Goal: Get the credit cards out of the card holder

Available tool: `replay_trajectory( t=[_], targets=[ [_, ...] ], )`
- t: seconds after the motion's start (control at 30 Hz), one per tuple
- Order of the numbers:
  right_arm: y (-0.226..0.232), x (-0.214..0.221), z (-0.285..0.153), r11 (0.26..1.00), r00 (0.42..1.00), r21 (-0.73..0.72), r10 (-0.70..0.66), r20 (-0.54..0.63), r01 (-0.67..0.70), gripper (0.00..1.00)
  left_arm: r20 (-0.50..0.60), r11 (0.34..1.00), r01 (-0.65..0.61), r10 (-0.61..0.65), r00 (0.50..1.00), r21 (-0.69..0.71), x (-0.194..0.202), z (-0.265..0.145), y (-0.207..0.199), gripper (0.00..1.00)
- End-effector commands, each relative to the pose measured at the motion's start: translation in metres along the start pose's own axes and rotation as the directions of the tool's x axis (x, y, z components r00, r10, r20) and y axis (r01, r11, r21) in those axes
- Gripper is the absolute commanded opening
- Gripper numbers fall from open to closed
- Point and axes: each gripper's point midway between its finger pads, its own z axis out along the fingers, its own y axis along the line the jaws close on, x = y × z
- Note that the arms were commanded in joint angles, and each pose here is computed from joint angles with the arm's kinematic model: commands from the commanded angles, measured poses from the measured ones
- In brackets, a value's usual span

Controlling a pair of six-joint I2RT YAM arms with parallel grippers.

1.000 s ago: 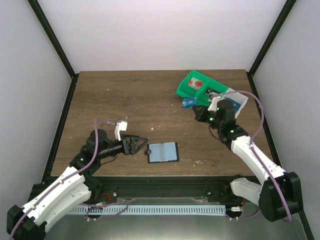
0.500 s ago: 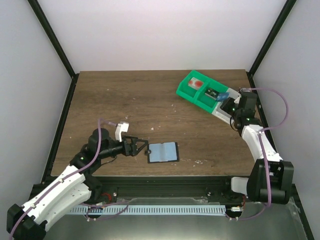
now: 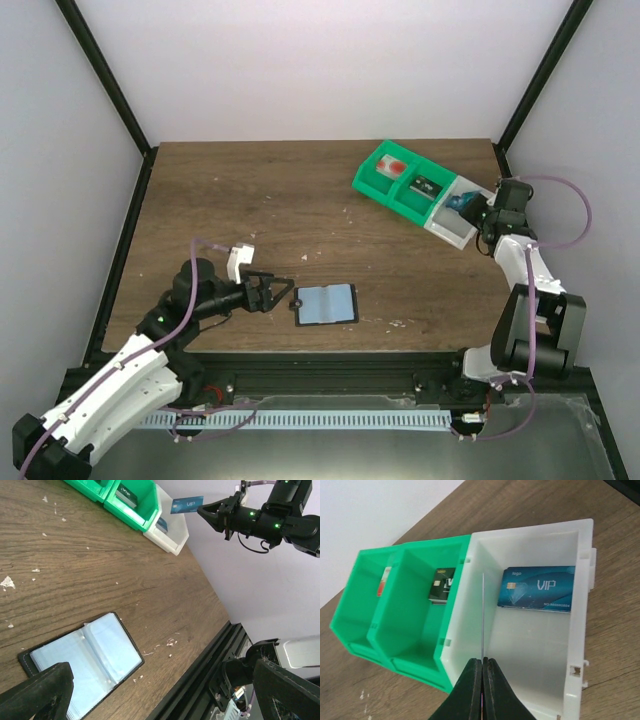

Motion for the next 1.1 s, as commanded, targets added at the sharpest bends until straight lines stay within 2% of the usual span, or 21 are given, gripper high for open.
replay_trajectory(
  t=[0.0,0.5,1.07],
  targets=[
    [0.002,-0.015,0.005,1.000,1.000,-0.016,-0.010,0.009,0.010,0.01,0.015,1.000,-0.005,0.005,1.000,-0.008,-0.005,-0.002,-0.001,1.00],
    [-0.009,-0.011,0.063,0.998,0.995,-0.032,0.046,-0.086,-0.049,0.00,0.021,1.000,-0.006,0.007,1.000,-0.019,-0.006,-0.001,0.001,1.00],
    [-0.023,-0.020,0.092,0.999,0.995,0.000,0.050,-0.085,-0.050,0.00,0.025,0.999,0.012,-0.011,1.000,-0.044,-0.007,-0.004,0.004,1.00]
  ],
)
